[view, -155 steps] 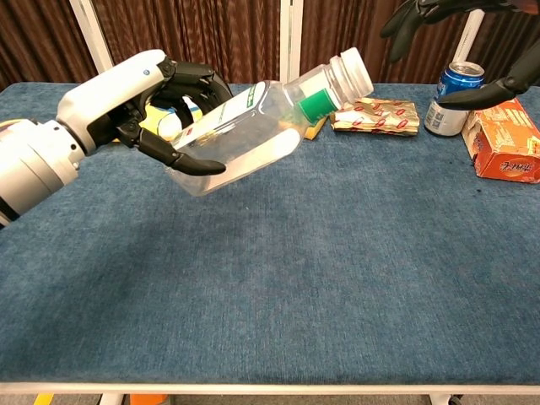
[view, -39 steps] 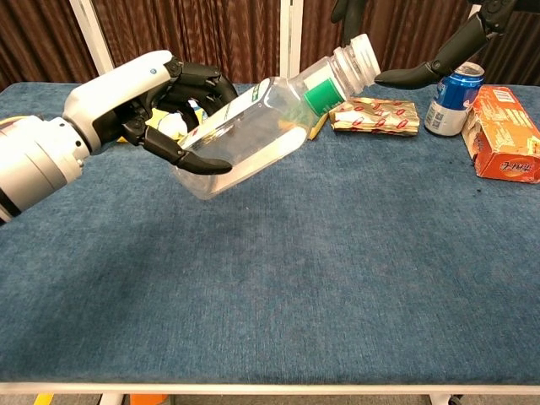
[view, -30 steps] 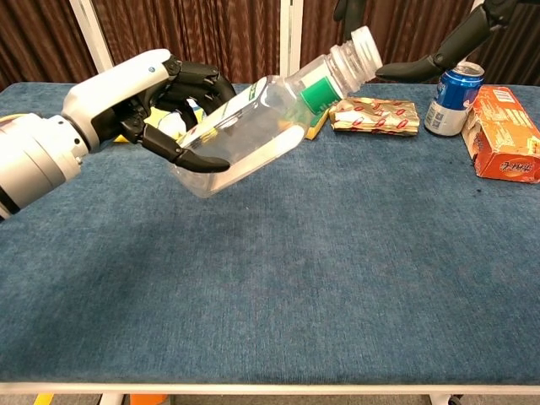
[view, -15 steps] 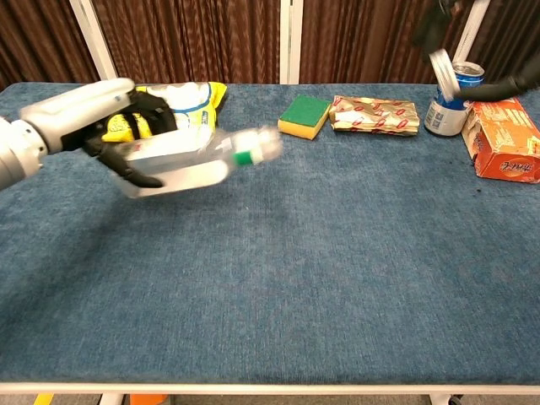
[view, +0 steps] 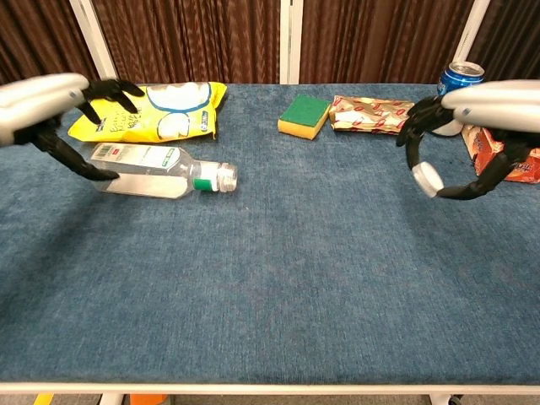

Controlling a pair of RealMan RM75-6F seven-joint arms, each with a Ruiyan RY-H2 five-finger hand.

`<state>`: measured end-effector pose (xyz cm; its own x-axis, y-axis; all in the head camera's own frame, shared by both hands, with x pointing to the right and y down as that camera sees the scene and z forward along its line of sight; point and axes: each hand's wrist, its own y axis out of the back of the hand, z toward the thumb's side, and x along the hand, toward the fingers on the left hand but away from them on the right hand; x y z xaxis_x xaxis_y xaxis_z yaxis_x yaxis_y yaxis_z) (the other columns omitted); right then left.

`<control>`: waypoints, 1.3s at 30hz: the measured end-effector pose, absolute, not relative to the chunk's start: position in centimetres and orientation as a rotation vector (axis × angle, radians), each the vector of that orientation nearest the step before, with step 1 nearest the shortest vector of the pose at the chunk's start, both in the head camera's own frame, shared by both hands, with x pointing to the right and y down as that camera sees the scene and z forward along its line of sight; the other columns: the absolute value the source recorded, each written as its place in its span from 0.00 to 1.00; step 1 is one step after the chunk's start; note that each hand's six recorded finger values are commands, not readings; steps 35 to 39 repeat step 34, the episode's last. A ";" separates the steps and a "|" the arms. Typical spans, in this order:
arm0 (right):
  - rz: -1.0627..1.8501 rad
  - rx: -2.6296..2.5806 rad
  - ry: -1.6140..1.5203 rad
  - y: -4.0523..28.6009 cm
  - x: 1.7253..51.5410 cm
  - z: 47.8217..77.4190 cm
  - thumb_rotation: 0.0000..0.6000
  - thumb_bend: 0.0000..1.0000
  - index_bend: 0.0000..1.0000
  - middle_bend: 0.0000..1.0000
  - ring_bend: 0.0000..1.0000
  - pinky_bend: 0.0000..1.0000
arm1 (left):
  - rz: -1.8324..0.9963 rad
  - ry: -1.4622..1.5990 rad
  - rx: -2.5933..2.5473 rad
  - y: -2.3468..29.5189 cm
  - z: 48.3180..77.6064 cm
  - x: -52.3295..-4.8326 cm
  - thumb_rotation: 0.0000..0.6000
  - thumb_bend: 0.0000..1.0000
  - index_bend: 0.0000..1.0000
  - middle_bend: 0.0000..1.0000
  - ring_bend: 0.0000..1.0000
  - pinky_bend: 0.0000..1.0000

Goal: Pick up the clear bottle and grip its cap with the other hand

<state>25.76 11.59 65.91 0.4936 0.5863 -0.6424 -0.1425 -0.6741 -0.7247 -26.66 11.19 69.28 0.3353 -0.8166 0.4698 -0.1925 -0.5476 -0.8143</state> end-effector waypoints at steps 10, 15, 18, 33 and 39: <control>1.295 -1.898 -0.293 11.5 25.3 70.7 1.00 0.31 0.29 0.16 0.00 0.00 | -1.205 1.056 -1.872 10.9 65.4 -31.7 1.00 0.13 0.11 0.16 0.10 0.27; 1.312 -1.873 -0.299 11.5 25.9 70.8 1.00 0.31 0.09 0.13 0.00 0.00 | -1.249 1.100 -1.832 10.6 65.1 -34.1 1.00 0.13 0.12 0.16 0.10 0.27; 1.317 -1.849 -0.368 11.0 27.2 69.5 1.00 0.31 0.05 0.12 0.00 0.00 | -1.286 1.121 -1.776 10.7 64.4 -36.6 1.00 0.13 0.13 0.16 0.10 0.26; 1.386 -1.544 -1.044 16.5 43.8 55.3 1.00 0.32 0.00 0.04 0.00 0.00 | -1.475 1.140 -1.468 18.6 58.9 -49.1 1.00 0.11 0.14 0.17 0.10 0.16; 1.387 -1.535 -1.076 17.4 44.5 54.6 1.00 0.33 0.00 0.04 0.00 0.00 | -1.476 1.145 -1.454 19.4 58.3 -49.3 1.00 0.11 0.14 0.17 0.10 0.16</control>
